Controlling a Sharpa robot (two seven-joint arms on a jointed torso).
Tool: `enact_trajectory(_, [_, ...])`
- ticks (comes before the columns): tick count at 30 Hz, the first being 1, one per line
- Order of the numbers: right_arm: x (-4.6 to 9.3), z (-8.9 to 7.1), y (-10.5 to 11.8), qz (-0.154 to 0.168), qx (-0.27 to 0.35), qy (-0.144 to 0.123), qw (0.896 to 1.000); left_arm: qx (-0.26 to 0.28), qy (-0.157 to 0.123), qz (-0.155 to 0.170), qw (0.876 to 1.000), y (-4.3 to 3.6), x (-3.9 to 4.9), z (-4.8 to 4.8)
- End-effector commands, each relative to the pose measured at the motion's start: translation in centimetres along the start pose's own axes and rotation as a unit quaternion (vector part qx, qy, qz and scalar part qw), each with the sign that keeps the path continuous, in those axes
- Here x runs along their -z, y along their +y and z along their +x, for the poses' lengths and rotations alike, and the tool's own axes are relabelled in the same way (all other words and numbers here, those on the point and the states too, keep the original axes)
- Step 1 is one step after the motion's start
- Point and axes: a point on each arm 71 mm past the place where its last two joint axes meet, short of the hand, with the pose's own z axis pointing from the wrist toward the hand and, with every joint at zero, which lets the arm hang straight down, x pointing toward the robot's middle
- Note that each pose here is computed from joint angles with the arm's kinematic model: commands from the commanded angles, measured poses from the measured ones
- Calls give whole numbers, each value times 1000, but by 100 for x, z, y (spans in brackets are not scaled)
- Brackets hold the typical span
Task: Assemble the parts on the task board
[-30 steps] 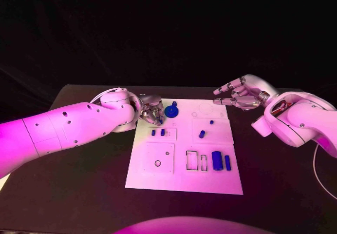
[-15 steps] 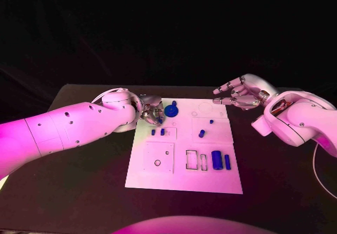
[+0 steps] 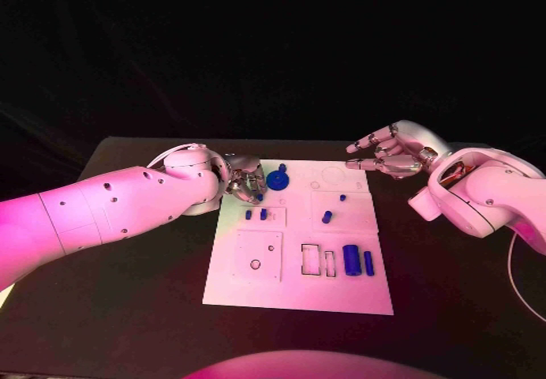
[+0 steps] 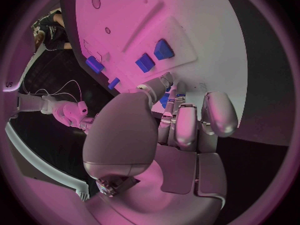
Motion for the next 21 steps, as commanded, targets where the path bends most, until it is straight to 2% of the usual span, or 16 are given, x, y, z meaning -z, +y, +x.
enact_trajectory(1, [-1,8,-25,6,3,13,1000,0,-12,-6,1000,17,9,-12])
enact_trajectory(6, [-6,2,-80,21,19,26,999,3,-19,-8,1000,59,46,-26])
enact_trajectory(10, [-20,-2,-140,31,66,44,996,22,-21,-8,1000,133,113,-43])
enact_trajectory(13, [-33,8,-182,33,122,56,990,63,-30,0,998,210,180,-77])
enact_trajectory(15, [-42,35,-206,32,170,63,983,112,-48,16,992,271,232,-119])
enact_trajectory(17, [-57,69,-218,29,217,68,973,178,-72,34,981,330,285,-169])
enact_trajectory(18, [-72,102,-223,28,250,69,965,242,-90,48,965,368,324,-204])
enact_trajectory(21, [-102,187,-228,26,300,71,951,367,-125,74,919,414,391,-257])
